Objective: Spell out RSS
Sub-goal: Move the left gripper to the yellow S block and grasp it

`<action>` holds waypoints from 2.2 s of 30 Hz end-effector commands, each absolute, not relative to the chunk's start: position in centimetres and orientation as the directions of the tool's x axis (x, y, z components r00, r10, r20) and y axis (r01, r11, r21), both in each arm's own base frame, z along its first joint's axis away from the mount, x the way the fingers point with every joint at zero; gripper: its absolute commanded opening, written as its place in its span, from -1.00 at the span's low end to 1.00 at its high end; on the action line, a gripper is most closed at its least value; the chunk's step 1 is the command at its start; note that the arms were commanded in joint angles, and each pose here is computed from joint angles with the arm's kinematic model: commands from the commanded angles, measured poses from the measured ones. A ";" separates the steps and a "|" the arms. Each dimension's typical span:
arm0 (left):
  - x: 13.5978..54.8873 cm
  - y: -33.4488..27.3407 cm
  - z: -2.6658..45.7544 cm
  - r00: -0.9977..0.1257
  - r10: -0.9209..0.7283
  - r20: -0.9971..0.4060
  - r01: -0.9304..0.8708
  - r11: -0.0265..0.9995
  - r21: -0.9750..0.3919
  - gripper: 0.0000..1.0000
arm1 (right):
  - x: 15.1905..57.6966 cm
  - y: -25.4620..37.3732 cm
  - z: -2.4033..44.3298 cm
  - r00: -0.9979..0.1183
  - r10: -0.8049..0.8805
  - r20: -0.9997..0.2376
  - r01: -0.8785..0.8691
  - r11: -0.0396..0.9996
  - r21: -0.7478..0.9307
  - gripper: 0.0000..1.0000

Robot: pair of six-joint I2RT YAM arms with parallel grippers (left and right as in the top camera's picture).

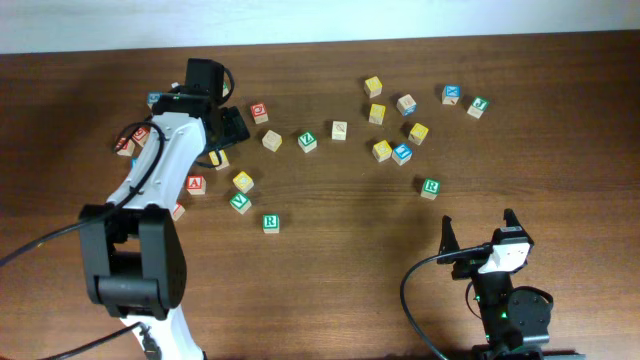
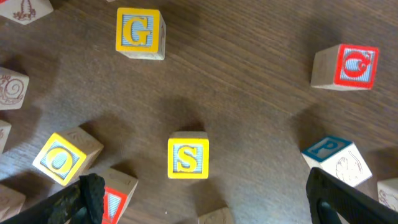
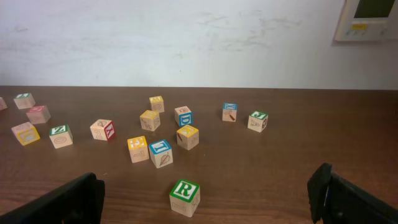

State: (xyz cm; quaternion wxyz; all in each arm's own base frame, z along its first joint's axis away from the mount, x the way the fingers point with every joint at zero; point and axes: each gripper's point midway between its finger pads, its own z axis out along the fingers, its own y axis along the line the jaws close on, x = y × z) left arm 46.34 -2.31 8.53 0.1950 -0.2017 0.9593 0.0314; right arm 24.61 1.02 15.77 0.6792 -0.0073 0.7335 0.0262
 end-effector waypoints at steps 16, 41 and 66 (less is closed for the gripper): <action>46.4 -1.6 2.3 -0.874 -0.389 -0.292 -0.416 0.909 0.037 0.76 | 24.6 0.7 15.6 -0.080 0.028 -0.996 -0.031 0.999 0.031 0.96; 46.2 -0.8 0.9 -0.891 -0.391 -0.232 -0.399 0.917 -0.012 0.01 | 24.6 0.7 15.6 -0.080 0.028 -0.996 -0.031 0.999 0.031 0.97; 46.1 -0.8 0.9 -0.891 -0.392 -0.230 -0.400 0.916 -0.011 -0.42 | 24.6 0.7 15.6 -0.080 0.028 -0.996 -0.031 0.999 0.031 0.96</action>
